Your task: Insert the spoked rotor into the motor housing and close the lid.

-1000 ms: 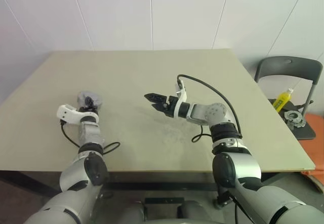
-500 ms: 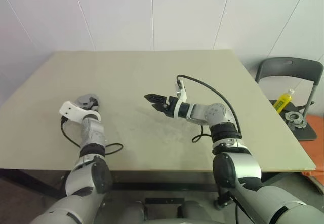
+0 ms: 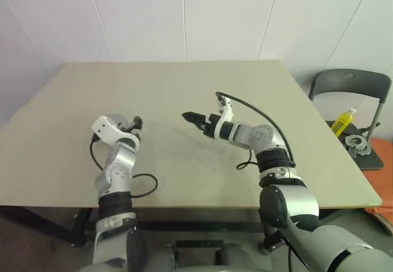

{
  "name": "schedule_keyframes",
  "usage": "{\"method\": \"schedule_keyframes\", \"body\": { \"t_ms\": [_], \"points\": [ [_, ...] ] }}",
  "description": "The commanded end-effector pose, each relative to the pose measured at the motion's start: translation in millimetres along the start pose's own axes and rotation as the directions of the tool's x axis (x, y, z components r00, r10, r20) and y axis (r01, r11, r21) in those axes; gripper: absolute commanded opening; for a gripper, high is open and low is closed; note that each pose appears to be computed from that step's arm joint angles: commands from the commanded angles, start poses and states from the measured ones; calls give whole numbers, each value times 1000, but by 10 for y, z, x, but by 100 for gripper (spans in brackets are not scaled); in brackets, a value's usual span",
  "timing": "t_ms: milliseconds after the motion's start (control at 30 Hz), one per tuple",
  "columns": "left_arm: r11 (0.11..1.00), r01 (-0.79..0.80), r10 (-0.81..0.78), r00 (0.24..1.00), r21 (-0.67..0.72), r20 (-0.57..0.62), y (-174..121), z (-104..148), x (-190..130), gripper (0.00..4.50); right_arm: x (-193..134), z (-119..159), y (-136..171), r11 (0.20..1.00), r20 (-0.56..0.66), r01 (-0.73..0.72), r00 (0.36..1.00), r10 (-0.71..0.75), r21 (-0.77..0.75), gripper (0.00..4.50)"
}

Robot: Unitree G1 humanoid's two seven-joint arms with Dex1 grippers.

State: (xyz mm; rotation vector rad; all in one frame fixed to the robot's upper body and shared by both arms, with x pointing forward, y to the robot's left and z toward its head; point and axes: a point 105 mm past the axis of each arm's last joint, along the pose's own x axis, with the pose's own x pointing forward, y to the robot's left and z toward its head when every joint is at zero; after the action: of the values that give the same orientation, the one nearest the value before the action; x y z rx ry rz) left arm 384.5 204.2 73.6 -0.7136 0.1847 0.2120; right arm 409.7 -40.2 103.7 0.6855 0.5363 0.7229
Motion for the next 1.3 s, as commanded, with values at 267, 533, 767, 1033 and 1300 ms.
{"method": "schedule_keyframes", "body": {
  "t_ms": [267,533,767,1033,1300],
  "points": [
    [767,453,-515,857,453,16,-471,156,-79,444,-268,368,-103,843,255,189,965,-64,-504,450],
    [547,672,-756,652,499,-50,-592,152,-290,444,-481,267,60,777,196,31,973,120,-629,450],
    [361,766,-830,524,532,-191,-648,67,-409,444,-647,153,107,637,91,-56,976,196,-769,450],
    [237,821,-842,440,519,-312,-551,-34,-532,444,-786,43,-47,617,75,-62,978,194,-785,450],
    [196,854,-841,399,482,-365,-461,-101,-591,444,-836,24,-14,619,56,-109,969,240,-778,450]
  ]
}}
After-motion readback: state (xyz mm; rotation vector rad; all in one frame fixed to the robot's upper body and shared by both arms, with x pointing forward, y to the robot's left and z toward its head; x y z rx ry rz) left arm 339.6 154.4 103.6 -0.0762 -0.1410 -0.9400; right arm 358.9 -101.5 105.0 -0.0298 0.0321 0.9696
